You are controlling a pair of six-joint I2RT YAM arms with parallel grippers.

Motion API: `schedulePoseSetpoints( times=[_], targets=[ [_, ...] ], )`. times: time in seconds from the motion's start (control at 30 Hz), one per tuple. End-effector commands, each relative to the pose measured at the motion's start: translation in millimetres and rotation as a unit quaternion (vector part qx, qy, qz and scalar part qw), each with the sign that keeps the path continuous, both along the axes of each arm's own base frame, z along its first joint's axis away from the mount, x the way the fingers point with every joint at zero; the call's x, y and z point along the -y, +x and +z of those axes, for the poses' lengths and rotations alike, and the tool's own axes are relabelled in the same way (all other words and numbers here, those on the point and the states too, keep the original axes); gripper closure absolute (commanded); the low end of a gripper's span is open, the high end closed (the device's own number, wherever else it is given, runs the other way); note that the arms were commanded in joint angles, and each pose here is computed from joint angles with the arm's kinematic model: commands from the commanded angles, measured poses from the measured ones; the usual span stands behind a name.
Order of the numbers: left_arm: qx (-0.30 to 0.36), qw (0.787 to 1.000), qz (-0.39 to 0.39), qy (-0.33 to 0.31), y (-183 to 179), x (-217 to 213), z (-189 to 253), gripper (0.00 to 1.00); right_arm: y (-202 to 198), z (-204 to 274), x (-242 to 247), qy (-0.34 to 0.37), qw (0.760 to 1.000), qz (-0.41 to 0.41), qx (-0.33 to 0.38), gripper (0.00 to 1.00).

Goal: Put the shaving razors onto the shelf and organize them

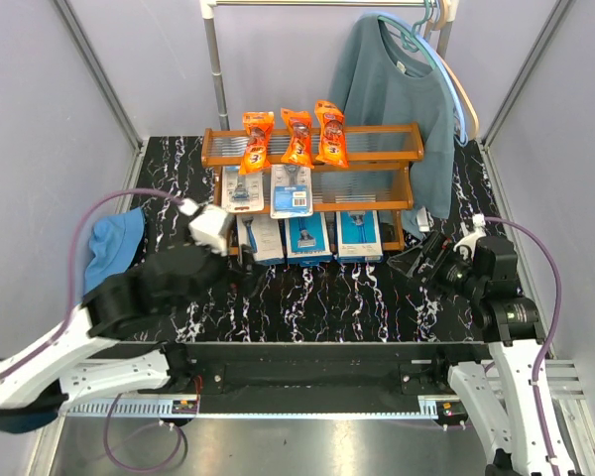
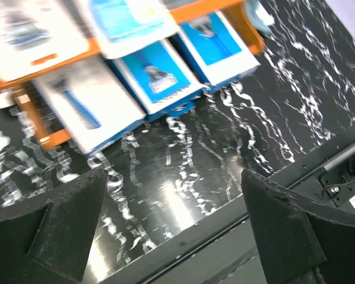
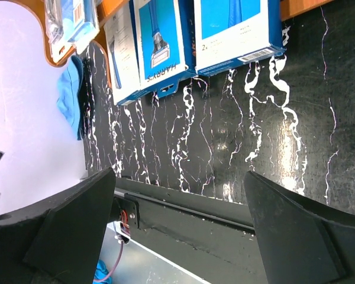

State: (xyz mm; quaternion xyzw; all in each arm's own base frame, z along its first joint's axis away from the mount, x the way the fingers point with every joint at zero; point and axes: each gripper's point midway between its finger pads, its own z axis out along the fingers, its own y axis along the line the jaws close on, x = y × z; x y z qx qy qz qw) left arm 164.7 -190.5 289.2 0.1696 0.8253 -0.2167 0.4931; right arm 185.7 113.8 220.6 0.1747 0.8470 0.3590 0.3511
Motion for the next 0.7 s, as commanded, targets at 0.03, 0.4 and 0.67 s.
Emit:
schedulePoseSetpoints(
  times=[0.03, 0.4, 0.67],
  targets=[
    [0.013, 0.999, 0.053, 0.007, -7, -54, 10, 0.01, 8, 21, 6, -0.022, 0.999, -0.008, 0.029, 0.00],
    [0.012, 0.998, 0.054, 0.021, -10, -62, 5, 0.01, 19, 17, 8, -0.035, 0.999, -0.007, 0.013, 0.00],
    [-0.051, 0.998, -0.030, 0.039, 4, -15, -40, 0.01, 42, 3, 15, -0.069, 0.997, -0.014, -0.009, 0.00]
  ],
)
